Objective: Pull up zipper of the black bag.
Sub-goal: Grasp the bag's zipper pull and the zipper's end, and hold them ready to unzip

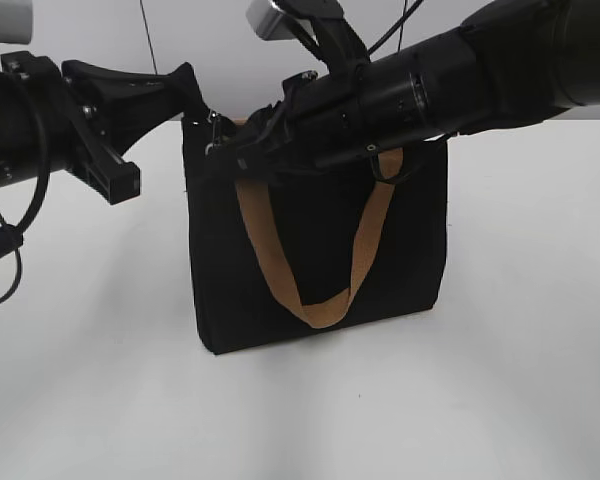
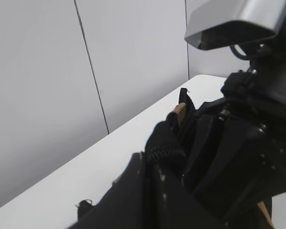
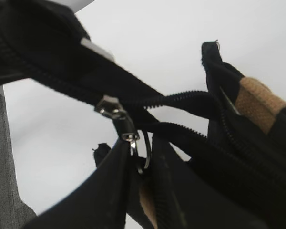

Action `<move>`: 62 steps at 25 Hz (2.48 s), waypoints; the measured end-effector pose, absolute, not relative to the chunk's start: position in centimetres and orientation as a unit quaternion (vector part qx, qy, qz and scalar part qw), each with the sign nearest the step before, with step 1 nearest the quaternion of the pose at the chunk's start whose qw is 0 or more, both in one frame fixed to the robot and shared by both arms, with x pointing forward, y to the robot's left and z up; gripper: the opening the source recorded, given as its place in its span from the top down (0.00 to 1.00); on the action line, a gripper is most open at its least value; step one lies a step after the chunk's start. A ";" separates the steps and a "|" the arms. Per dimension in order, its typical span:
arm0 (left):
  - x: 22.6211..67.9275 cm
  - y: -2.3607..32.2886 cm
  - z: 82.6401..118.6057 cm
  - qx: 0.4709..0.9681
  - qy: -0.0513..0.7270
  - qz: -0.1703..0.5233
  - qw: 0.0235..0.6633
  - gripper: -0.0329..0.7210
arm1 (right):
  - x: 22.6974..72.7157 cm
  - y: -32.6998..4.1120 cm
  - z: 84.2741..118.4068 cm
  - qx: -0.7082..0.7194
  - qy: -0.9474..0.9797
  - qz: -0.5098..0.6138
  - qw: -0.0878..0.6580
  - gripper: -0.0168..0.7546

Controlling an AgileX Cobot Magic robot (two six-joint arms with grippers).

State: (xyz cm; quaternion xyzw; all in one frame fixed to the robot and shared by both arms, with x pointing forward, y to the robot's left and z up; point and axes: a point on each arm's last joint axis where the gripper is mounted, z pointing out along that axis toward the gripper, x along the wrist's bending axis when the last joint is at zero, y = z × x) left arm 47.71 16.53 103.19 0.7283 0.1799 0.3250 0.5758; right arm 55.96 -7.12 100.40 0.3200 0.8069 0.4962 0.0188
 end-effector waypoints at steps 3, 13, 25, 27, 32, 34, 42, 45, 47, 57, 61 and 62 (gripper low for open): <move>47.7 16.5 103.2 0.729 0.180 0.325 0.575 0.97 | 56.0 -7.1 100.4 0.326 0.804 0.496 0.015 0.79; 47.7 16.5 103.2 0.729 0.180 0.325 0.575 0.97 | 56.0 -7.1 100.4 0.350 0.794 0.497 0.000 0.79; 47.7 16.5 103.2 0.729 0.180 0.325 0.575 0.97 | 56.0 -7.1 100.4 0.375 0.783 0.497 -0.016 0.79; 47.7 16.5 103.2 0.729 0.180 0.325 0.575 0.97 | 56.0 -7.1 100.4 0.376 0.782 0.497 -0.017 0.79; 47.7 16.5 103.2 0.729 0.180 0.325 0.575 0.97 | 56.0 -7.1 100.4 0.363 0.788 0.496 -0.006 0.79; 47.7 16.5 103.2 0.729 0.180 0.325 0.575 0.97 | 56.0 -7.1 100.4 0.360 0.790 0.496 -0.004 0.79; 47.7 16.5 103.2 0.729 0.180 0.325 0.575 0.97 | 56.1 -7.1 100.6 0.373 0.778 0.505 -0.008 0.79; 47.7 16.5 103.2 0.729 0.180 0.325 0.575 0.97 | 56.1 -7.1 100.6 0.374 0.777 0.506 -0.009 0.79; 47.7 16.5 103.2 0.729 0.180 0.325 0.575 0.97 | 56.1 -7.1 100.6 0.374 0.777 0.506 -0.009 0.79; 47.8 16.7 102.8 0.739 0.191 0.326 0.557 0.97 | 56.3 -7.7 101.1 0.375 0.774 0.510 0.000 0.98; 48.0 17.0 102.3 0.754 0.207 0.326 0.531 0.97 | 56.9 -9.3 101.8 0.381 0.766 0.518 0.000 0.98; 48.1 17.2 102.1 0.760 0.215 0.326 0.520 0.97 | 56.9 -9.5 101.8 0.381 0.766 0.518 -0.007 0.98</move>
